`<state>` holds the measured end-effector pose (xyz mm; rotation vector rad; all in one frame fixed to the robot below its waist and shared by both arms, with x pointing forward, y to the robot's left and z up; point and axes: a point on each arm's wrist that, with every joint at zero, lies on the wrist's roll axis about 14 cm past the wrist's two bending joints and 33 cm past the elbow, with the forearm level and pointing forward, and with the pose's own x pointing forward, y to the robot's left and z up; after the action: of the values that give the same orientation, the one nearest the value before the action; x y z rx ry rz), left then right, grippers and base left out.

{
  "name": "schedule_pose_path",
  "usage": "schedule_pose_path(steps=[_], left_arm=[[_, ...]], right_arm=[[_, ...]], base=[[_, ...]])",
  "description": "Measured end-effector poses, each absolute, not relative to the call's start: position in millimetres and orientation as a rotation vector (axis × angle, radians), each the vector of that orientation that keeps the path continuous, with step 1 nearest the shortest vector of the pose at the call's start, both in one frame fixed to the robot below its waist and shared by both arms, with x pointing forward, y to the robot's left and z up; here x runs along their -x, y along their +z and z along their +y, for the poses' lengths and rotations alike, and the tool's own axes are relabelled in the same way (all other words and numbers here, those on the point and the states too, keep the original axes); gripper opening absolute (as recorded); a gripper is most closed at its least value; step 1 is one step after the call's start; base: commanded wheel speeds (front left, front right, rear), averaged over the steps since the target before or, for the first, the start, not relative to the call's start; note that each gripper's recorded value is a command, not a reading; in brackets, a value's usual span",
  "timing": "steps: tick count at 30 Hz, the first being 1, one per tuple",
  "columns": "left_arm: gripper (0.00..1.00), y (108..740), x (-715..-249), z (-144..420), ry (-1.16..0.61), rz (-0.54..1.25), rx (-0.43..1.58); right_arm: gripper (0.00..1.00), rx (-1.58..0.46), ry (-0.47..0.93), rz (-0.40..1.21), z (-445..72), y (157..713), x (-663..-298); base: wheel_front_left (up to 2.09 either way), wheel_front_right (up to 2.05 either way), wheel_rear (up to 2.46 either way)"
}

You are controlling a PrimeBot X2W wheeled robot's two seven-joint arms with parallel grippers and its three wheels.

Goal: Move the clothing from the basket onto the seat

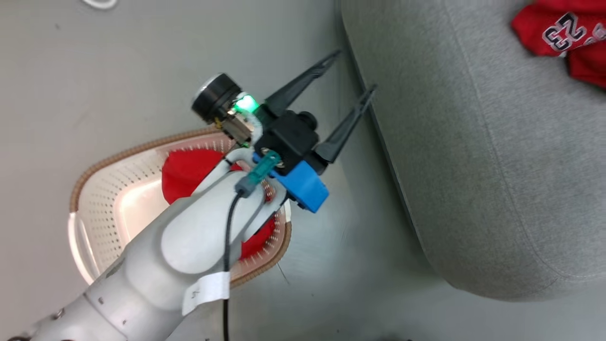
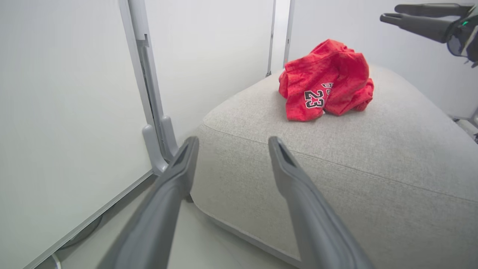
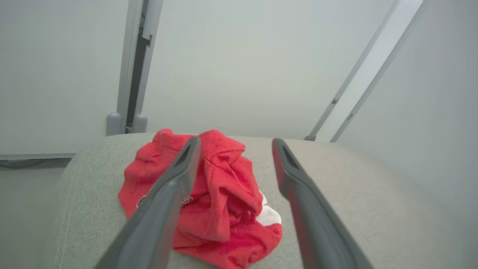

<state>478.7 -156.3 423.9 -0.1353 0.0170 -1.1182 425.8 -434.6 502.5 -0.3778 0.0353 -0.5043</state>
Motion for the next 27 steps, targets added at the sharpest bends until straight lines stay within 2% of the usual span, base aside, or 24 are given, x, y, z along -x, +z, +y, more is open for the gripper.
schedule_pose_path(steps=[7, 13, 22, 27], left_arm=[[1.0, 464.6, -500.0, -108.1, -0.912, -0.04, 0.143], [1.0, 490.7, -511.3, -46.7, -0.707, -0.079, 0.131], [1.0, 507.5, -496.7, 43.1, -0.444, -0.095, 0.102], [1.0, 512.3, -476.6, 81.7, -0.344, -0.098, 0.091]], right_arm=[[1.0, 0.354, -0.345, -0.093, -381.5, 538.1, -443.6], [1.0, 0.284, -0.166, -0.166, -314.6, 548.8, -463.7], [1.0, 0.161, 0.042, -0.217, -226.1, 554.0, -468.8], [1.0, 0.111, 0.084, -0.211, -203.7, 550.6, -458.2]], base=[[0.0, 0.0, 0.0], [0.0, 0.0, 0.0], [0.0, 0.0, 0.0], [0.0, 0.0, 0.0]])
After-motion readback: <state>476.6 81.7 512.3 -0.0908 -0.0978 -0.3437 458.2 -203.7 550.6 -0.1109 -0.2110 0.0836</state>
